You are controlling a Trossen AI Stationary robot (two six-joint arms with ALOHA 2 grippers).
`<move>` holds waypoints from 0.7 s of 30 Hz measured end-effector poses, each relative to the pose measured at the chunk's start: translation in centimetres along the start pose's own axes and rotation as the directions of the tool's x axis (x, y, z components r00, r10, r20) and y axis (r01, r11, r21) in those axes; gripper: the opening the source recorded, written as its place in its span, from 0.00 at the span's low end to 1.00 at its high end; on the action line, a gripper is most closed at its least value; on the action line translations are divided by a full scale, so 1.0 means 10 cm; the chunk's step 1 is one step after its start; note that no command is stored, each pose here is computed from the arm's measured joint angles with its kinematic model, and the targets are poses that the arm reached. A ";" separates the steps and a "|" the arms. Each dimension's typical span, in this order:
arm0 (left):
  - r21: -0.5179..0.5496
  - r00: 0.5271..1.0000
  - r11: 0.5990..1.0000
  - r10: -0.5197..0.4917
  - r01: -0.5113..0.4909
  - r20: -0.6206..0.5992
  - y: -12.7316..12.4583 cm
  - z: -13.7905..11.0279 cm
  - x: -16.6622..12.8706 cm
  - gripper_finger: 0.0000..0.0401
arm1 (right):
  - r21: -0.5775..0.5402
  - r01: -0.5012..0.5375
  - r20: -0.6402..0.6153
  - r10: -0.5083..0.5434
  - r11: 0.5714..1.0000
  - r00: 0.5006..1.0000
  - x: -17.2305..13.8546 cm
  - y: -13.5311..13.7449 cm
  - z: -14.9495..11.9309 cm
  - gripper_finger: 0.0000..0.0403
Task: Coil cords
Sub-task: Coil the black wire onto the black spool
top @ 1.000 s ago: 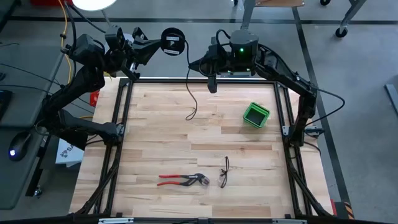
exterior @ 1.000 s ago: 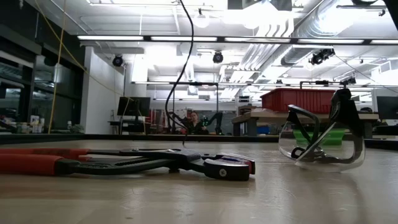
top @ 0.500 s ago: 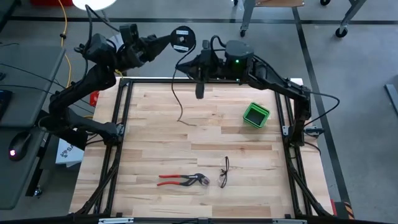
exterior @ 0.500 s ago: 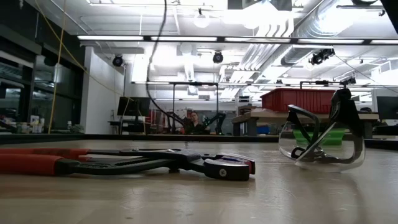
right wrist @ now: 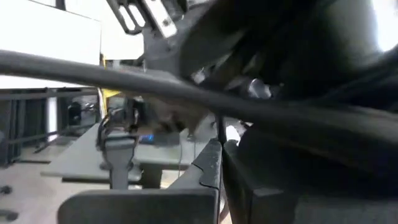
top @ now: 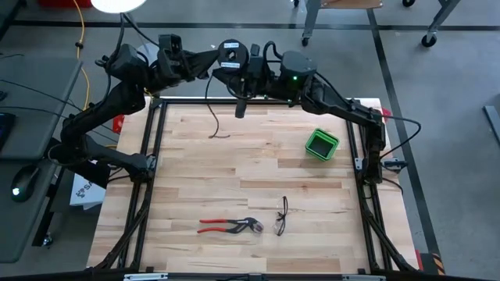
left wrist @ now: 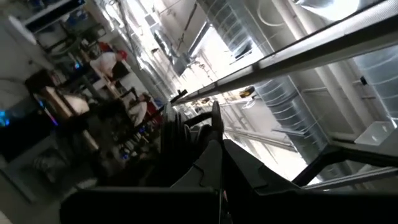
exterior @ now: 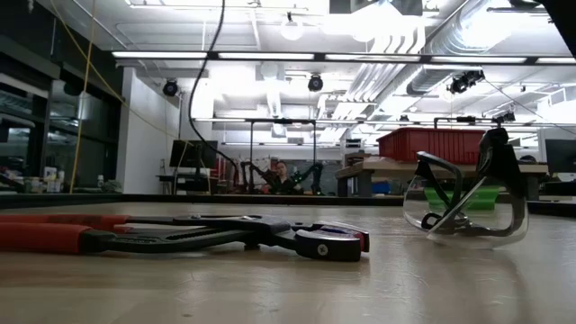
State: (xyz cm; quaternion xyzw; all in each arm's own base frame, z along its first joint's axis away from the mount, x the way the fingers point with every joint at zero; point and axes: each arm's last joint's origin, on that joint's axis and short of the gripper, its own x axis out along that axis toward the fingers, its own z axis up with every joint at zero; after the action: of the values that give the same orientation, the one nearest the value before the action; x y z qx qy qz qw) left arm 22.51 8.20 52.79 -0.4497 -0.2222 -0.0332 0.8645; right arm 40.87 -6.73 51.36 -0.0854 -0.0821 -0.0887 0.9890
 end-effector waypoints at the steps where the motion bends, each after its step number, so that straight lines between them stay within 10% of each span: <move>1: -0.021 1.000 1.000 0.002 -0.002 -0.002 0.00 0.00 0.00 0.00 | 0.000 0.017 -0.001 -0.017 1.000 1.000 0.00 0.00 0.00 0.00; 12: -0.287 0.990 0.955 0.040 -0.079 -0.137 -0.08 -0.12 -0.11 0.00 | -0.018 0.078 0.001 -0.078 0.997 0.997 0.00 -0.02 0.01 0.00; 21: -0.262 0.985 0.954 0.113 -0.144 -0.131 -0.18 -0.09 -0.30 0.00 | -0.023 0.071 0.007 -0.071 0.997 0.997 0.00 -0.02 0.01 0.00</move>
State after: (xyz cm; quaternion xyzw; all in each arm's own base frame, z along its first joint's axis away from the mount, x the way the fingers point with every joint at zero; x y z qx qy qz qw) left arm 19.65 5.97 52.40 -0.5745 -0.1361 -0.0328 0.8064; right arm 40.81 -6.88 51.52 -0.0941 -0.0872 -0.1243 0.9839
